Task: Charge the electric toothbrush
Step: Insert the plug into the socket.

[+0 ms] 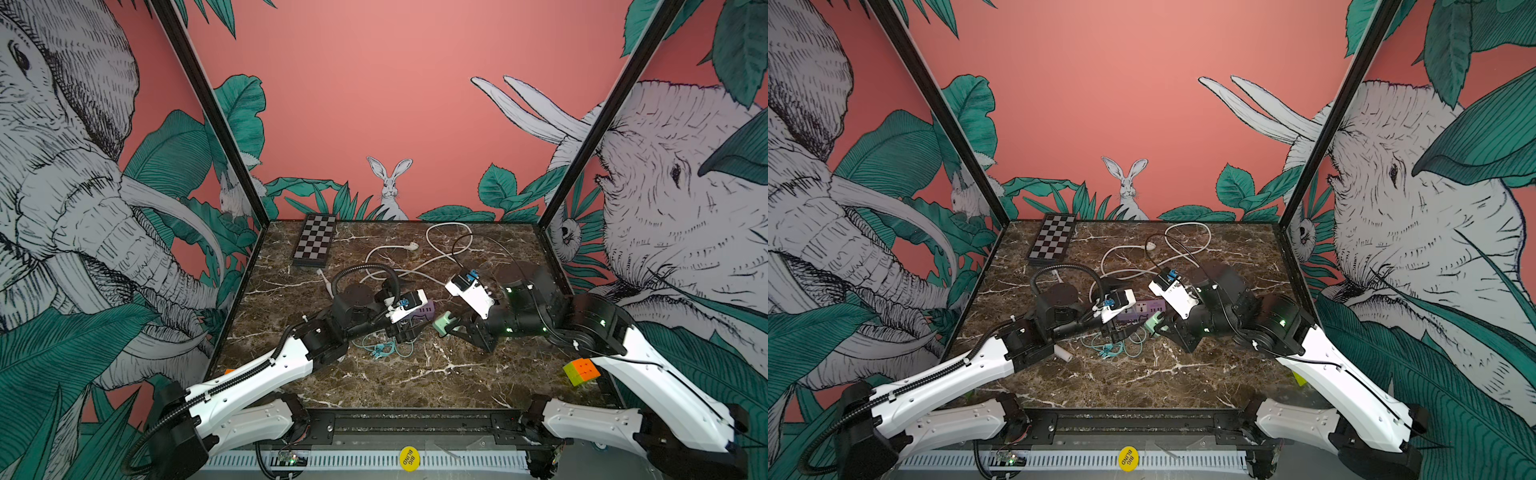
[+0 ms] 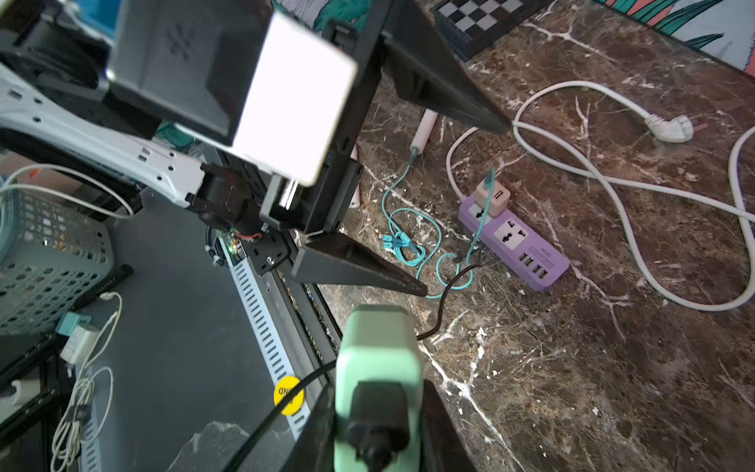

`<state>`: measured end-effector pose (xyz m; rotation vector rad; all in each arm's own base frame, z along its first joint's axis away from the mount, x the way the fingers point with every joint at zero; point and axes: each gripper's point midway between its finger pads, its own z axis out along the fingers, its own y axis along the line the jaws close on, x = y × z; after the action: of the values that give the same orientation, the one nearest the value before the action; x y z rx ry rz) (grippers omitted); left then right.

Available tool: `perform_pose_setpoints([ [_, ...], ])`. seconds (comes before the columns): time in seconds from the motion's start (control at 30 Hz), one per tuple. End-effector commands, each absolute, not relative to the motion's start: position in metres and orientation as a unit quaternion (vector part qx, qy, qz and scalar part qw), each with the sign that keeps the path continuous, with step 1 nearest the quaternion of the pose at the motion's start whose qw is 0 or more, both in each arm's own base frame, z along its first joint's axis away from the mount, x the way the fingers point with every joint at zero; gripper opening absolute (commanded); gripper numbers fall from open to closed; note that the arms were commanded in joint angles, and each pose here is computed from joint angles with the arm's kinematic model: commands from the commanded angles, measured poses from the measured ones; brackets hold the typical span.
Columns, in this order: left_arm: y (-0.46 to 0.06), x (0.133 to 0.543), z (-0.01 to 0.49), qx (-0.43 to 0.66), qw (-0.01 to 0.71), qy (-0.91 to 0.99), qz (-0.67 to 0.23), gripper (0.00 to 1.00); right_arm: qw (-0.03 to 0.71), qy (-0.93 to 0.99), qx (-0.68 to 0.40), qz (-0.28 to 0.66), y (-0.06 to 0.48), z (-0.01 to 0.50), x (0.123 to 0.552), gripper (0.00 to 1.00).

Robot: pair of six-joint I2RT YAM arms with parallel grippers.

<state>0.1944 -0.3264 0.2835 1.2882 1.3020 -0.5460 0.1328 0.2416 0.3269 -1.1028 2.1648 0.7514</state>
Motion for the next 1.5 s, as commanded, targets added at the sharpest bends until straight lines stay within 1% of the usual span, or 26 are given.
perform_pose_setpoints([
  [0.0,-0.333,0.182,0.302,0.559,0.591,0.516,-0.270,0.99,0.319,0.804,-0.437,0.247,0.230,0.328,0.135,0.00],
  [0.07,-0.335,0.177,0.304,0.564,0.592,0.502,-0.281,0.99,0.323,0.800,-0.452,0.228,0.226,0.326,0.136,0.00],
  [0.13,-0.336,0.182,0.306,0.559,0.600,0.503,-0.273,0.99,0.345,0.793,-0.460,0.201,0.222,0.328,0.142,0.00],
  [0.2,-0.337,0.188,0.310,0.550,0.613,0.503,-0.262,0.99,0.394,0.773,-0.466,0.176,0.219,0.337,0.150,0.00],
  [0.33,-0.340,0.194,0.319,0.539,0.627,0.498,-0.261,0.99,0.505,0.708,-0.466,0.161,0.224,0.359,0.160,0.00],
  [0.43,-0.341,0.198,0.319,0.533,0.631,0.503,-0.256,0.99,0.558,0.680,-0.461,0.119,0.221,0.359,0.175,0.00],
  [0.47,-0.340,0.200,0.319,0.530,0.633,0.505,-0.252,0.99,0.557,0.676,-0.471,0.105,0.222,0.354,0.178,0.00],
  [0.63,-0.316,0.211,0.329,0.495,0.665,0.523,-0.198,0.99,0.498,0.676,-0.542,0.037,0.233,0.310,0.193,0.00],
  [0.7,-0.298,0.216,0.334,0.473,0.681,0.533,-0.167,0.99,0.475,0.684,-0.551,0.061,0.233,0.301,0.199,0.00],
  [0.8,-0.267,0.223,0.343,0.428,0.703,0.554,-0.124,0.99,0.453,0.709,-0.532,0.099,0.225,0.303,0.219,0.00],
  [0.87,-0.246,0.225,0.347,0.395,0.714,0.567,-0.105,0.99,0.440,0.720,-0.533,0.068,0.221,0.301,0.235,0.00],
  [0.97,-0.215,0.225,0.351,0.347,0.731,0.581,-0.083,0.99,0.385,0.728,-0.565,0.045,0.226,0.273,0.250,0.00],
  [1.03,-0.195,0.224,0.352,0.315,0.739,0.592,-0.067,0.99,0.369,0.746,-0.552,0.045,0.229,0.266,0.270,0.00],
  [1.1,-0.176,0.223,0.350,0.287,0.745,0.600,-0.052,0.99,0.346,0.757,-0.549,0.073,0.237,0.251,0.283,0.00],
  [1.2,-0.152,0.220,0.346,0.256,0.747,0.612,-0.031,0.99,0.323,0.754,-0.569,0.054,0.242,0.230,0.302,0.00],
  [1.37,-0.120,0.213,0.340,0.213,0.760,0.614,0.000,0.99,0.291,0.733,-0.608,0.087,0.264,0.209,0.315,0.00],
  [1.4,-0.115,0.212,0.339,0.208,0.763,0.612,0.005,0.99,0.272,0.732,-0.617,0.095,0.269,0.194,0.317,0.00],
  [1.47,-0.107,0.210,0.335,0.196,0.767,0.611,0.013,0.99,0.258,0.729,-0.625,0.105,0.276,0.183,0.322,0.00],
])
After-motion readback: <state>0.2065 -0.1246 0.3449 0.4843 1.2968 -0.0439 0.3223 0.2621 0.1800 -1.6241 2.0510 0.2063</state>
